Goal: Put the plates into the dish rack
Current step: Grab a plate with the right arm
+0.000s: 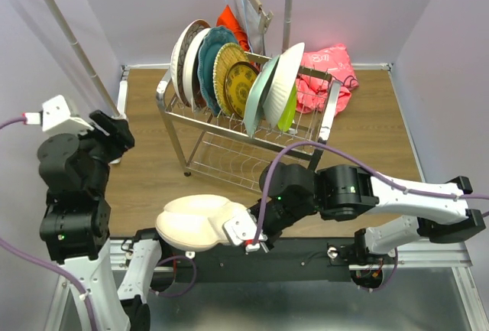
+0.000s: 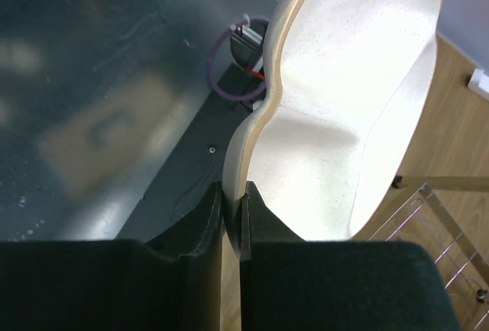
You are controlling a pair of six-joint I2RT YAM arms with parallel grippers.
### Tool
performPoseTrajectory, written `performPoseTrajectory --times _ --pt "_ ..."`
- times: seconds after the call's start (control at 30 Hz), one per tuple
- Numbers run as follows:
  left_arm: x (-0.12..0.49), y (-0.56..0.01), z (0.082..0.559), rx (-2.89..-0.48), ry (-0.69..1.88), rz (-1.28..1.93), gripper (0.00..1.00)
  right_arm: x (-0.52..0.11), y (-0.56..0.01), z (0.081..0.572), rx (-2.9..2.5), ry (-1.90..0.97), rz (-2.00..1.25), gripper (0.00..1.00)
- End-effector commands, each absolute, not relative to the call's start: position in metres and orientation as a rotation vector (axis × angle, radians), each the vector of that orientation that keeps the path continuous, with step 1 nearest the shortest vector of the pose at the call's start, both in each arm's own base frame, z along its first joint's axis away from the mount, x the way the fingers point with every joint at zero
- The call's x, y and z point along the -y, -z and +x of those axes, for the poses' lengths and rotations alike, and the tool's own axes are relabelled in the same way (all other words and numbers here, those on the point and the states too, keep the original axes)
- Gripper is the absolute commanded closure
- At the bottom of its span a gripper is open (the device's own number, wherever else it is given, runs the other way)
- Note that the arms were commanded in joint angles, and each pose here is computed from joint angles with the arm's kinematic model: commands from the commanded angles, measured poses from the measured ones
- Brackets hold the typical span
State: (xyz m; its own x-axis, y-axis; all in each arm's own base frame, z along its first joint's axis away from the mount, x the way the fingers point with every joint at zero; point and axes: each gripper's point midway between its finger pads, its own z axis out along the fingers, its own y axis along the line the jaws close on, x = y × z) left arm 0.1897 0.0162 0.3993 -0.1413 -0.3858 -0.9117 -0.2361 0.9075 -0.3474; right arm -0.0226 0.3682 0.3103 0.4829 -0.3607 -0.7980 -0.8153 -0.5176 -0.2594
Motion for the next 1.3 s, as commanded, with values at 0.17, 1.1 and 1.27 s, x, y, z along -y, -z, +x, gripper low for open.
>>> performPoseTrajectory --times 0.17,1.1,1.27 --pt "-0.037 -0.519 0.157 -1.401 0.112 -0.585 0.31 -0.376 -0.464 -0.024 -0.638 -1.003 -1.732 0.99" --pt "-0.029 -0.493 0.146 -1.357 0.267 -0.727 0.3 -0.38 -0.57 -0.007 -0.6 -0.995 -1.467 0.99" --pt "-0.009 -0.473 0.159 -1.414 0.394 -0.718 0.3 -0.38 -0.538 -0.02 -0.669 -1.087 -1.544 0.99"
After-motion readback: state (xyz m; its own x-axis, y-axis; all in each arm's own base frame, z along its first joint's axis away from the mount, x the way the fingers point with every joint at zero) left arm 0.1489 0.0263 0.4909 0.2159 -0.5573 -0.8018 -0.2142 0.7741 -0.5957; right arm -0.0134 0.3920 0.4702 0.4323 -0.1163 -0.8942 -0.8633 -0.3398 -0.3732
